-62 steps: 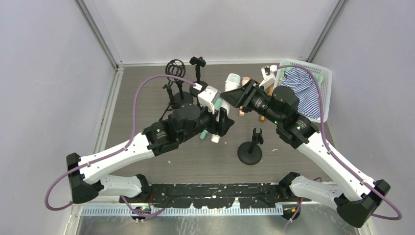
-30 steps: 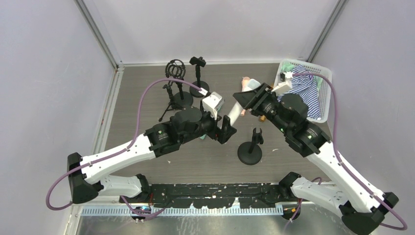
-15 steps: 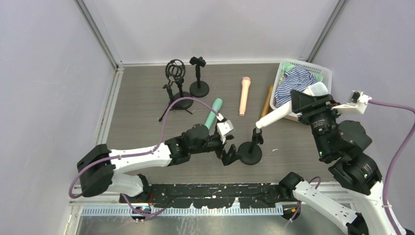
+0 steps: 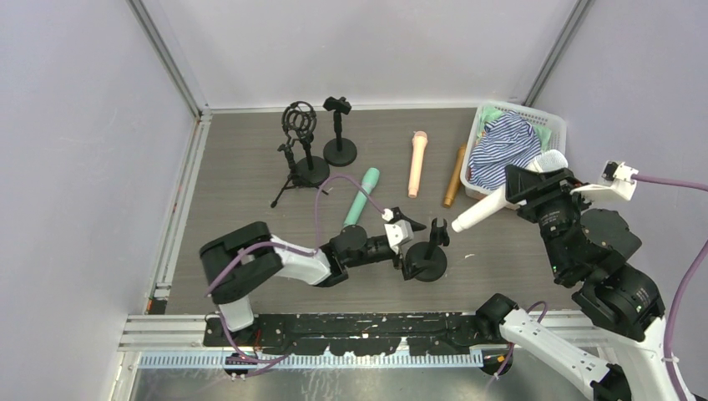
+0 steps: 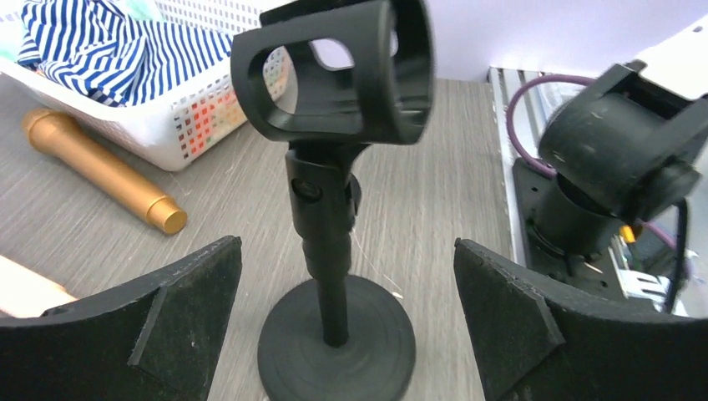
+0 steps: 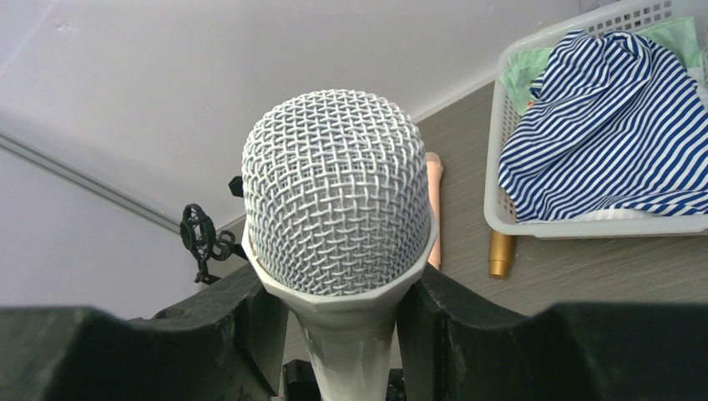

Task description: Attach the microphones to the stand

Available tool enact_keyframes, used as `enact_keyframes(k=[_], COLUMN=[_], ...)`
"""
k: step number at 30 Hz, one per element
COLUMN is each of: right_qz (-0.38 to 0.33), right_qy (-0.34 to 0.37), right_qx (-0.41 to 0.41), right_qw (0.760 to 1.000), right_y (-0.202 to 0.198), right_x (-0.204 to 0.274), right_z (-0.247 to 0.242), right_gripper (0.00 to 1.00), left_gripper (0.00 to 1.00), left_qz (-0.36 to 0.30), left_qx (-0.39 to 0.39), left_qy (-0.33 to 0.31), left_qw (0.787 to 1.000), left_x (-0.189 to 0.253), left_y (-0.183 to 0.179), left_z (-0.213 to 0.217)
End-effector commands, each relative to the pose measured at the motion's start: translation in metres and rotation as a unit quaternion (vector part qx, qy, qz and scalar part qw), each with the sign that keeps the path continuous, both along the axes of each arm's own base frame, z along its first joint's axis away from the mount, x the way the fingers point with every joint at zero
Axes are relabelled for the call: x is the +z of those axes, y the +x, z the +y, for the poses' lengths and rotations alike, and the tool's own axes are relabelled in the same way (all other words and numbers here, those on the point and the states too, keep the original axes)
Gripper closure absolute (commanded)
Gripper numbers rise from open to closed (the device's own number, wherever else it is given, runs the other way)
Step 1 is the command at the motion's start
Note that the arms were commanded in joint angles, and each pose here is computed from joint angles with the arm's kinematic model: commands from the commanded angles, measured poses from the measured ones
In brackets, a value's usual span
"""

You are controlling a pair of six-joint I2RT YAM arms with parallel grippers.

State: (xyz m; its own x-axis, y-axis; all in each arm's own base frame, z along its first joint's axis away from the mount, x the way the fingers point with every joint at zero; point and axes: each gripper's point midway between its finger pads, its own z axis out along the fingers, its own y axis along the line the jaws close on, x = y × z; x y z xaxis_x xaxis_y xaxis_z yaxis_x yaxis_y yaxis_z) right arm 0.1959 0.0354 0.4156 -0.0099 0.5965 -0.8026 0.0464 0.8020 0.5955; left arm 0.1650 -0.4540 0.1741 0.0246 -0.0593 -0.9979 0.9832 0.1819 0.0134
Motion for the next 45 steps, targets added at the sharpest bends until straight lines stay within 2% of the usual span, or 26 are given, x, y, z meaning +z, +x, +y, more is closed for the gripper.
enact_keyframes(k=[1,9,16,26,31,34,36,39,45], right_qz=[-0.023,-0.022,-0.019,-0.012,-0.010,-0.009,-0.009,-0.006,-0.005], right_qy=[0.006,-0.013,-0.025,-0.029,-0.031,-0.032,-0.031,-0.037,-0.051], right_qx=[-0.003,-0.002,-0.006,0.002,0.000,0.000,0.001,-0.002,0.001], right_qw=[1.000,1.000,0.999,0.999,0.999,0.999,0.999,0.999,0.999], right_y=[-0.012,-0.017,-0.015,-0.010,-0.010,-0.010,-0.009,-0.007,-0.004], right_x=[0.021,0.025,0.023,0.020,0.018,0.017,0.016,0.014,0.009], right_z=[-0.011,-0.016,-0.016,-0.009,-0.010,-0.010,-0.009,-0.010,-0.007], right_gripper=[0.99,0.99,0.99,0.99,0.99,0.99,0.99,0.99,0.99], left_gripper=[0.01,0.04,0.30,0.46,0.62,0.90,0.99,1.00,1.00], left_qz=[-0.042,-0.033,-0.021,-0.010,-0.007,-0.001,0.002,0.008,0.017], left_qx=[0.020,0.010,-0.066,-0.111,-0.121,-0.122,-0.118,-0.097,0.021], left_qy=[-0.126,-0.138,-0.142,-0.138,-0.142,-0.141,-0.140,-0.139,-0.116], left_qw=[0.991,0.990,0.987,0.984,0.982,0.982,0.983,0.986,0.993], left_x=[0.055,0.051,0.056,0.054,0.061,0.064,0.065,0.067,0.067], left_y=[0.017,0.036,0.036,0.025,0.023,0.024,0.026,0.032,0.066], left_z=[-0.016,-0.029,-0.029,-0.034,-0.033,-0.031,-0.030,-0.027,-0.008])
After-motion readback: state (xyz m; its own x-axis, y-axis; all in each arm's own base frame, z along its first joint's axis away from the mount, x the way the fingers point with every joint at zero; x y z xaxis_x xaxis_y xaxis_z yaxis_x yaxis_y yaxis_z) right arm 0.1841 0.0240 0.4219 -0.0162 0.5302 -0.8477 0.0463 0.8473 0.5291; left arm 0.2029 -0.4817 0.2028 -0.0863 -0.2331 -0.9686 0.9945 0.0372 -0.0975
